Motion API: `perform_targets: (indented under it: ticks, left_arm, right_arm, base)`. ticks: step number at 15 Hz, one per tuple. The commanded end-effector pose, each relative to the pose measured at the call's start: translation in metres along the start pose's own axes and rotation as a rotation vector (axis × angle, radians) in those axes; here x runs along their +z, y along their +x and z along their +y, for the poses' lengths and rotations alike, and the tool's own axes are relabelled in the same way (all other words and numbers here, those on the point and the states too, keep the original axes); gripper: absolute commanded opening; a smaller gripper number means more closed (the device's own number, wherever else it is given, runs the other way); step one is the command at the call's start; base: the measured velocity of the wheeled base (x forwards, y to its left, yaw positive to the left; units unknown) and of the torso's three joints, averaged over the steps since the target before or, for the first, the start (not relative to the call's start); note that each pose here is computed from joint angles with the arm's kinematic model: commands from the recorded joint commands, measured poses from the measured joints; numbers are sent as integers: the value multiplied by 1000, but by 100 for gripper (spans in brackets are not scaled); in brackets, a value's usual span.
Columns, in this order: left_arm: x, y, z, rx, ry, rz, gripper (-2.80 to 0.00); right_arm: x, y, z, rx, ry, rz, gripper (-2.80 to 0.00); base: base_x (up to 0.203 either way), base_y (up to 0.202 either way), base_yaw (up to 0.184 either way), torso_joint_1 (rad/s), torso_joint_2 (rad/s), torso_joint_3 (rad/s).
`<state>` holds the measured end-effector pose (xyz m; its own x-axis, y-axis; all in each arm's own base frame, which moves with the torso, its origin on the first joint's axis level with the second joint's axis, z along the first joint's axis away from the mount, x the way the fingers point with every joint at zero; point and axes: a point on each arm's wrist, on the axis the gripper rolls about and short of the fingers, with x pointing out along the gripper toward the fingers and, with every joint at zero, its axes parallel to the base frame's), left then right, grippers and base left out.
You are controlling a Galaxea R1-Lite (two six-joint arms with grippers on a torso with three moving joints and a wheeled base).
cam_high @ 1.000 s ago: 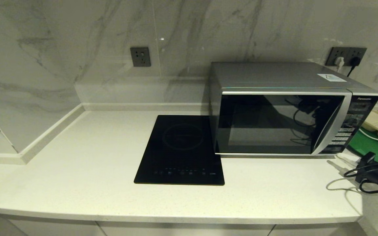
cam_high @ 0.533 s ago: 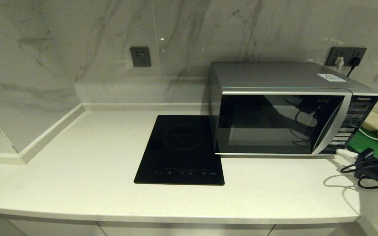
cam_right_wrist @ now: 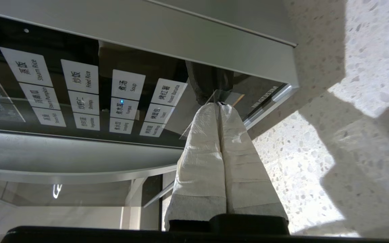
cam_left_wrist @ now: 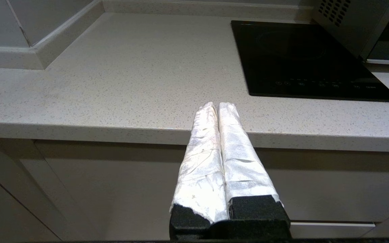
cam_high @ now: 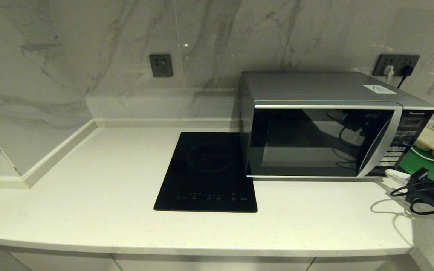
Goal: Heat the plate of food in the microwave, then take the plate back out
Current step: Open the microwave oven
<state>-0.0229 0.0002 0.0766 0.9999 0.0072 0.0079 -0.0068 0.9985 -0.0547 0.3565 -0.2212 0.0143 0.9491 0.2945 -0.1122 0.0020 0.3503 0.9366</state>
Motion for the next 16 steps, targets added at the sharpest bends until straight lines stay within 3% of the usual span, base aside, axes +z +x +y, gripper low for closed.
perform_targets:
  ticks: [1,11,16]
  left_arm:
    - [0,0,0,1,-1,0,-280]
    - [0,0,0,0,-1,-1,-280]
    - [0,0,0,0,-1,-1,-280]
  right_arm:
    - [0,1,-2,3,4,2,-280]
    - [-2,-1,1,2,10,3,-280]
    - [-16,-27,29,2,-7,28,-280]
  base:
    - [0,0,0,0,0,0]
    - [0,0,0,0,0,0]
    - [0,0,0,0,0,0]
